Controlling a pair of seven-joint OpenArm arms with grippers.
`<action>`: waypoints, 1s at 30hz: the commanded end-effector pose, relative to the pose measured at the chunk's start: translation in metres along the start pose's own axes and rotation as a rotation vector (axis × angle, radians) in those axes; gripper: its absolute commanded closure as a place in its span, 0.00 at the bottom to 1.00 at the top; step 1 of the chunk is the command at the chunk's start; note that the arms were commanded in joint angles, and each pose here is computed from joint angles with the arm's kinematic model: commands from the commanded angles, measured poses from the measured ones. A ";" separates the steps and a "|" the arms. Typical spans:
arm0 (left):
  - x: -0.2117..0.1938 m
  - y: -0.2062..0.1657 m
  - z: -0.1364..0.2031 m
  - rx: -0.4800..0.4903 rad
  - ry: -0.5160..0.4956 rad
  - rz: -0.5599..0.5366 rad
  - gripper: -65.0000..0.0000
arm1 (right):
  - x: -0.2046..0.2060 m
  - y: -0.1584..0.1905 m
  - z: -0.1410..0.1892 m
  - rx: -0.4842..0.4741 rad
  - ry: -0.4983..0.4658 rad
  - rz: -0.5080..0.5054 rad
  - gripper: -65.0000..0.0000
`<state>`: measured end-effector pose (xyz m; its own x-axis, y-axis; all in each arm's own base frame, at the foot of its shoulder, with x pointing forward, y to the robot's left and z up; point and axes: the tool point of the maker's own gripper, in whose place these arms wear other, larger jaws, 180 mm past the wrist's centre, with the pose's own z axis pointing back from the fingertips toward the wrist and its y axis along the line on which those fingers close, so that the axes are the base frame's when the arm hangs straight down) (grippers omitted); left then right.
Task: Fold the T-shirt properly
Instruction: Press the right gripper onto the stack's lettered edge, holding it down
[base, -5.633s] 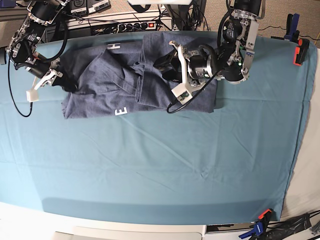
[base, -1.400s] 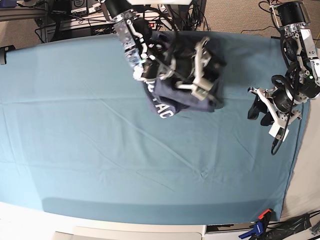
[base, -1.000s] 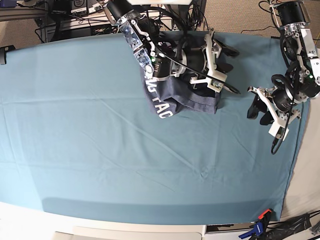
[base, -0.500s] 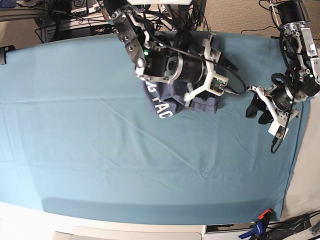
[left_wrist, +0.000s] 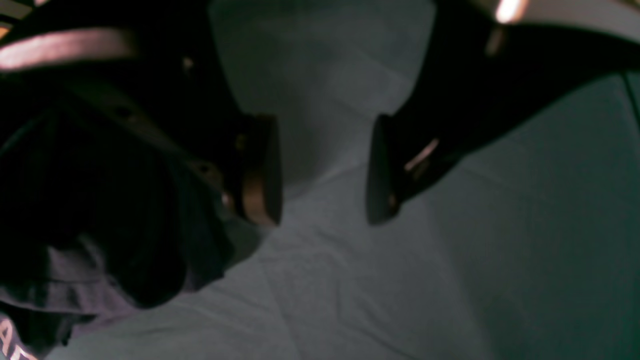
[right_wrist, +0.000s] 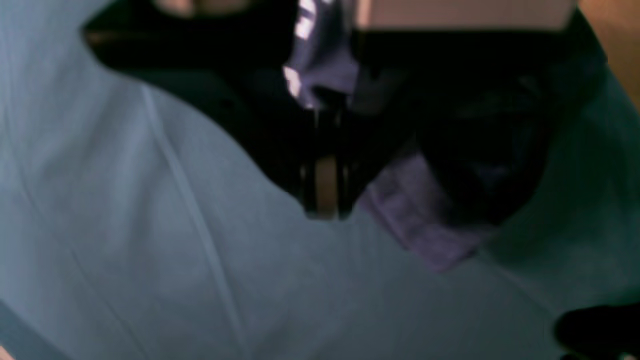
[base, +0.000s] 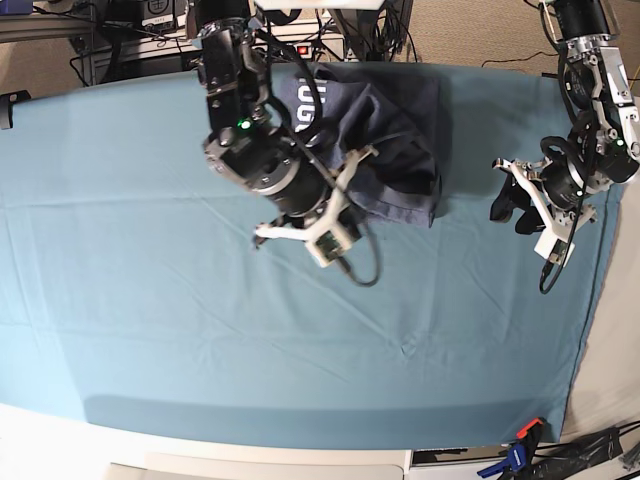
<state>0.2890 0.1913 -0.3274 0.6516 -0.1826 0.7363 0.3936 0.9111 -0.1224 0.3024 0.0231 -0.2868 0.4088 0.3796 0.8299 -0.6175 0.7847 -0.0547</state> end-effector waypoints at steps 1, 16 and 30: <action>0.015 0.002 0.005 0.002 -0.049 -0.020 0.57 | 0.015 -0.003 0.004 -0.001 -0.055 -0.020 1.00; 0.015 0.002 0.005 0.002 -0.049 -0.020 0.57 | -0.034 -0.021 0.013 -0.018 0.026 -0.184 1.00; 0.015 -0.004 0.003 -0.016 -0.062 -0.002 0.57 | -0.081 -0.028 -0.027 0.004 0.135 -0.224 1.00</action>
<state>0.2881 0.1848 -0.3282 0.6517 -0.1620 0.7410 0.3936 0.9073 -0.1478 0.2972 -0.0193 -0.3776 0.6515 0.2664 0.7104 -0.4985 0.8561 0.1362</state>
